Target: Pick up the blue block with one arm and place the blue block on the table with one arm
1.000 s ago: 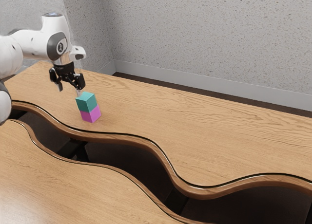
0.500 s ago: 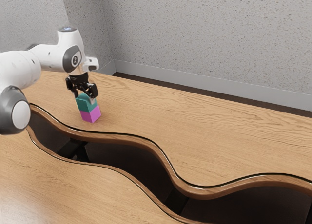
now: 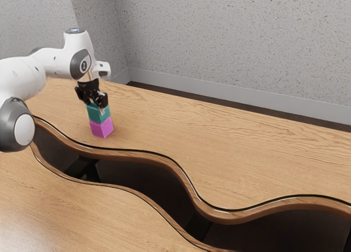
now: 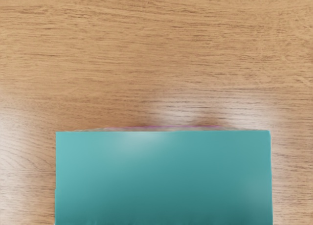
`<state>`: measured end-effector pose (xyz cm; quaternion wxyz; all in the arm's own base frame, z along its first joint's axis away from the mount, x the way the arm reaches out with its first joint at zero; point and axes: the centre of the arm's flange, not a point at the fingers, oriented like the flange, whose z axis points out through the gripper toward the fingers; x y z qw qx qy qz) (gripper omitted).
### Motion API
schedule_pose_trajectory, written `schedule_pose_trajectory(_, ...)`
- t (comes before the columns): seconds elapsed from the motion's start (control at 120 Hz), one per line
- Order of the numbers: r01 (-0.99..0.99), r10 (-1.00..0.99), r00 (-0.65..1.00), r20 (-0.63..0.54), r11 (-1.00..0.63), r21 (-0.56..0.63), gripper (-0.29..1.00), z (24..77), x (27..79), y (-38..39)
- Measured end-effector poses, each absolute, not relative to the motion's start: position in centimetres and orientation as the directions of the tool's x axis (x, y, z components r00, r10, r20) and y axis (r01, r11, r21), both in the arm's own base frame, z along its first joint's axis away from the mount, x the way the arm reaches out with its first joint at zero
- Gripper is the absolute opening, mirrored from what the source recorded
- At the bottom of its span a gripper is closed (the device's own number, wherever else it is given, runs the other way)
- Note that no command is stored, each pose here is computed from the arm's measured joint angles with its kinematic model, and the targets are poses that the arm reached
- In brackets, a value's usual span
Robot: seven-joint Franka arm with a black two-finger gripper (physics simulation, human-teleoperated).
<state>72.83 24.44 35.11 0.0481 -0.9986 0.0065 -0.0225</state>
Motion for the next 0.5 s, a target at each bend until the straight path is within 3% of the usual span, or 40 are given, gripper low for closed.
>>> schedule_pose_trajectory(0.283,-0.121,-0.125,0.991,0.051,-0.99,-0.073,0.31,36.7,75.1,16.3)
schedule_pose_trajectory(0.5,-0.163,-0.164,0.986,0.02,-0.986,-0.022,0.3,32.0,76.0,12.7)
